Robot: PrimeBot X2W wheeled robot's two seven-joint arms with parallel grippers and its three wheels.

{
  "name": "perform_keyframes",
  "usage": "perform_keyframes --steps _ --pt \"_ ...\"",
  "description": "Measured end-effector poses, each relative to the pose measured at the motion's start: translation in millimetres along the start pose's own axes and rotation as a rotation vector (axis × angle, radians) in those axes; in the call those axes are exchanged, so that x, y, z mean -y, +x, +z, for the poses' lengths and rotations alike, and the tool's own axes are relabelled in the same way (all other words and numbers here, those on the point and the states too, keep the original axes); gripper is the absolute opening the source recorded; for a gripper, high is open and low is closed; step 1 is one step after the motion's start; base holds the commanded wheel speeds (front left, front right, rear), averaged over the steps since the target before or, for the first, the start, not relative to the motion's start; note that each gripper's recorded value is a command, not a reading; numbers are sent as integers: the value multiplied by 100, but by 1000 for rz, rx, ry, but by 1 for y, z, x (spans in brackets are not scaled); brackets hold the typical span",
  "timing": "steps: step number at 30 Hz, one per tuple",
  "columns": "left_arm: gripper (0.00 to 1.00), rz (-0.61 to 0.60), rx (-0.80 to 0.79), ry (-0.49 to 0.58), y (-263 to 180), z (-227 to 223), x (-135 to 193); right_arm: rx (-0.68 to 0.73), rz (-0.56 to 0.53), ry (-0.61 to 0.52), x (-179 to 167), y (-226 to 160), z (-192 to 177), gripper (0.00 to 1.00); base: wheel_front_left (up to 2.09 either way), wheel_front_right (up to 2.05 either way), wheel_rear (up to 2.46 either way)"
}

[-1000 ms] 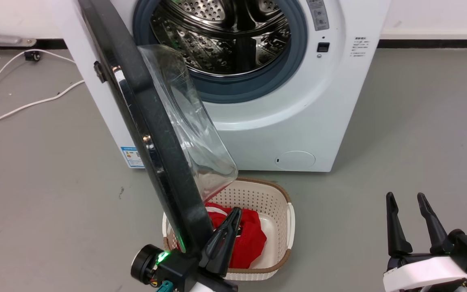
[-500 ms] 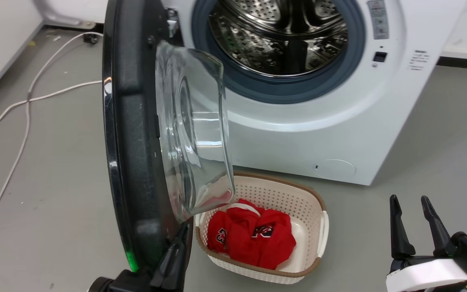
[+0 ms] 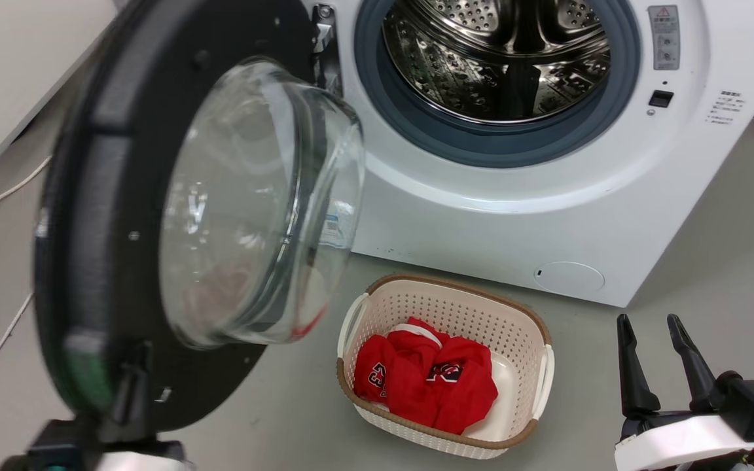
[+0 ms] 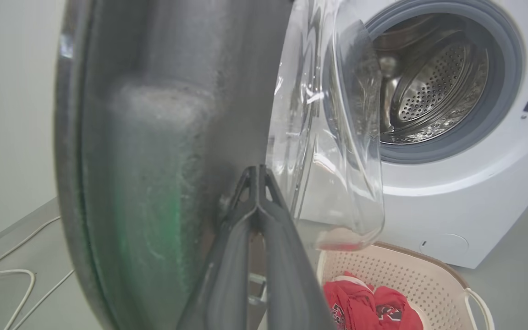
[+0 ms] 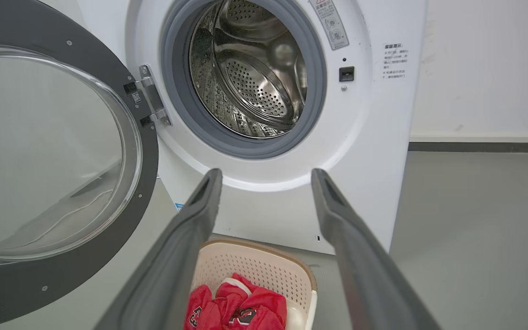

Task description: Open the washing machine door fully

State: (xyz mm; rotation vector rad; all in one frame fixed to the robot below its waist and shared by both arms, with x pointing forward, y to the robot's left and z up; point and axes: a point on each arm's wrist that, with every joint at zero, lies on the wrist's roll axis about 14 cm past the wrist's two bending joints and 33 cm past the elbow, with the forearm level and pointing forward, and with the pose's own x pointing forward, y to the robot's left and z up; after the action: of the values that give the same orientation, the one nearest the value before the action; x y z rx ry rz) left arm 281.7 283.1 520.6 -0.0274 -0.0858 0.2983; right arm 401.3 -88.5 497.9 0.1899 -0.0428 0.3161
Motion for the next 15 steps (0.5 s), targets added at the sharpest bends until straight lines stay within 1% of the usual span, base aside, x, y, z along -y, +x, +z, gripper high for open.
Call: perform_keyframes --steps 6,10,12,13,14,15 --pt "0 111 30 46 24 12 -52 -7 -38 -5 13 -3 -2 100 0 0 0" --pt "0 196 70 76 45 27 -87 -13 -56 -3 21 0 -4 100 0 0 0" --pt "0 218 68 90 53 28 -101 -15 -63 -4 23 3 -6 100 0 0 0" --pt "0 218 68 90 53 28 -101 -15 -63 -4 23 3 -6 100 0 0 0" --pt "0 236 61 111 61 29 -114 -21 -68 -4 26 4 -8 100 0 0 0" --pt "0 236 61 111 61 29 -114 -21 -68 -4 26 4 -8 100 0 0 0"
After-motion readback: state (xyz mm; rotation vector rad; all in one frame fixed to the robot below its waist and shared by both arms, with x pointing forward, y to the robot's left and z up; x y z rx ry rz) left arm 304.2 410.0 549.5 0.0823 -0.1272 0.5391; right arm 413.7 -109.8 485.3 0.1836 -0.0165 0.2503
